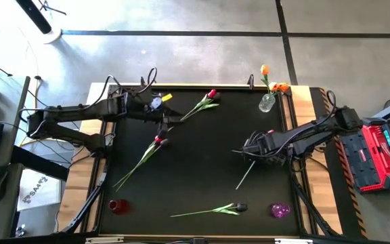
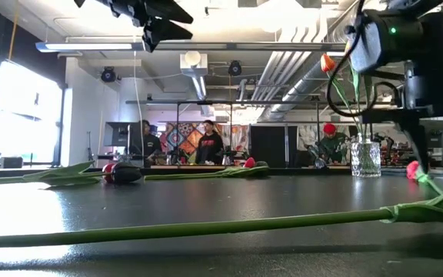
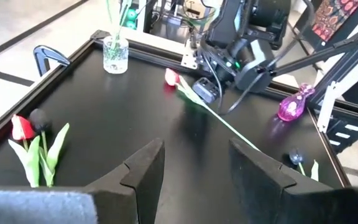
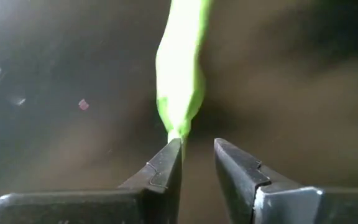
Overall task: Sort flowers into vase by color
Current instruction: Put the right red tulip into the violet flower vase
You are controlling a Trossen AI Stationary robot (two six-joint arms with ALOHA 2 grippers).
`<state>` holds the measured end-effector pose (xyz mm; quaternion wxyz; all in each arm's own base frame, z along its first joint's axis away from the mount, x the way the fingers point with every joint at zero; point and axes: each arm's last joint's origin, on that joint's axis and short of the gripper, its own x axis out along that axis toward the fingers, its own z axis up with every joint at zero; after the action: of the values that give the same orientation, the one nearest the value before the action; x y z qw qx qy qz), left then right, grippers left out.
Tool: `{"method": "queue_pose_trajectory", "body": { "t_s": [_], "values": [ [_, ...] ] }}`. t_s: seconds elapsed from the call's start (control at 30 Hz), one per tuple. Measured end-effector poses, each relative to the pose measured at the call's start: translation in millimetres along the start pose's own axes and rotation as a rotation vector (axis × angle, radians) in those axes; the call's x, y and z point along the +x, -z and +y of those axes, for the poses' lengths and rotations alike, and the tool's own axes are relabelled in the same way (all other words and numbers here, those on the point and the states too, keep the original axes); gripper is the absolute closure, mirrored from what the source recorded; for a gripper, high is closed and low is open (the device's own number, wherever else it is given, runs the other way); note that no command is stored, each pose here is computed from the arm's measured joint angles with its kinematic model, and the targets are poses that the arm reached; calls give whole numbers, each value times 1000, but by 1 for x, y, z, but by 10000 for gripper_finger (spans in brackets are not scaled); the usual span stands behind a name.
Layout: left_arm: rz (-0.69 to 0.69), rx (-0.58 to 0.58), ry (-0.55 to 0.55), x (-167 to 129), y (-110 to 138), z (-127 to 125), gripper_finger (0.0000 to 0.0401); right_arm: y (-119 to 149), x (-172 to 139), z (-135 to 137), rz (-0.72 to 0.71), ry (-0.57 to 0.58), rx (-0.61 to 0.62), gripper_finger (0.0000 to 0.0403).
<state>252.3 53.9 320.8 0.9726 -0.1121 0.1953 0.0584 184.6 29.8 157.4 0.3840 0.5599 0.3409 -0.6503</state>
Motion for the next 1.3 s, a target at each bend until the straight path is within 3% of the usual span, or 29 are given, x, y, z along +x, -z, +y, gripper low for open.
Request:
{"method": "queue_pose_trajectory", "body": {
  "t_s": [0.3,0.53,0.67,0.9,1.03,1.23,1.3],
  "values": [
    [0,7,1,0,0,0,236,-7,8,2,1,0,-5,283],
    [2,1,0,0,0,0,236,-5,8,11,34,-87,-17,281],
    [3,1,0,0,0,0,236,-7,9,10,14,-61,-23,281],
    [-3,12,0,0,0,0,236,-12,20,22,-24,-48,-141,283],
    [-6,17,-2,0,-1,0,236,-14,24,28,-8,-40,-206,306],
    [-4,17,-2,0,0,0,236,-13,21,28,8,-73,-215,386],
    [-3,17,-2,0,0,0,236,-12,17,26,3,-89,-233,395]
  ]
}}
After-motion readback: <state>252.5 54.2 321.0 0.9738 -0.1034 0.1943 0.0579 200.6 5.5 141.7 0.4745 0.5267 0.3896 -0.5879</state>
